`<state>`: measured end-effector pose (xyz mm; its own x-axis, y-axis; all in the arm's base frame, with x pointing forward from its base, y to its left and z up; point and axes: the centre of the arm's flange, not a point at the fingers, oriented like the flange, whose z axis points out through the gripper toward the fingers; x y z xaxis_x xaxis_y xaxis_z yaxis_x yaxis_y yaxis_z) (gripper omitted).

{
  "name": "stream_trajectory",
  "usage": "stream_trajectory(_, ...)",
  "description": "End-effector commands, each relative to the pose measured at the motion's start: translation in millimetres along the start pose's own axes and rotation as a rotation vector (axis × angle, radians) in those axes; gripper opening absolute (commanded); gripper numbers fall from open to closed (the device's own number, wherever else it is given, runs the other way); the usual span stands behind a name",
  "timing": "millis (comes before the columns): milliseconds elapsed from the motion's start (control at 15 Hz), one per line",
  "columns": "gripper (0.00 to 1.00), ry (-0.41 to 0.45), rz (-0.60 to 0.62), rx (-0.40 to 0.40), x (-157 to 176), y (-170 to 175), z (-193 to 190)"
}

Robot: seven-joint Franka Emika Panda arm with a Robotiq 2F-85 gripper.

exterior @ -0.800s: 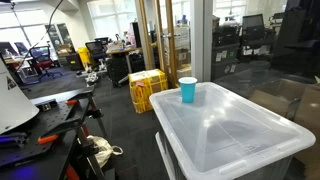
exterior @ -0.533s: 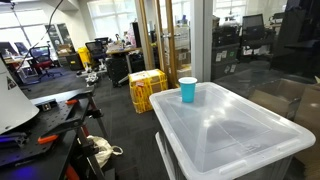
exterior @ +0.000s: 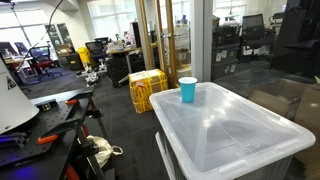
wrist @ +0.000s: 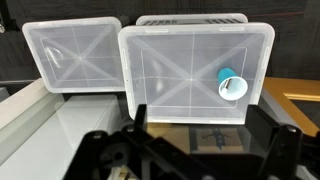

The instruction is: Take the marker out of the light blue cup

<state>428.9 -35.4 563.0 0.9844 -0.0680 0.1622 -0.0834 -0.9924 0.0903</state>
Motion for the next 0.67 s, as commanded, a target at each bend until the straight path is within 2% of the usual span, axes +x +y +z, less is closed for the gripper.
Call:
stream_trajectory(0, 1.0, 0.071, 0.011, -0.002, 5, -15, 18)
stream_trajectory(267, 1.0, 0.146, 0.053, 0.044, 16, -28, 36)
stream_trajectory(600, 1.0, 0.217, 0.201, 0.115, 32, -45, 53)
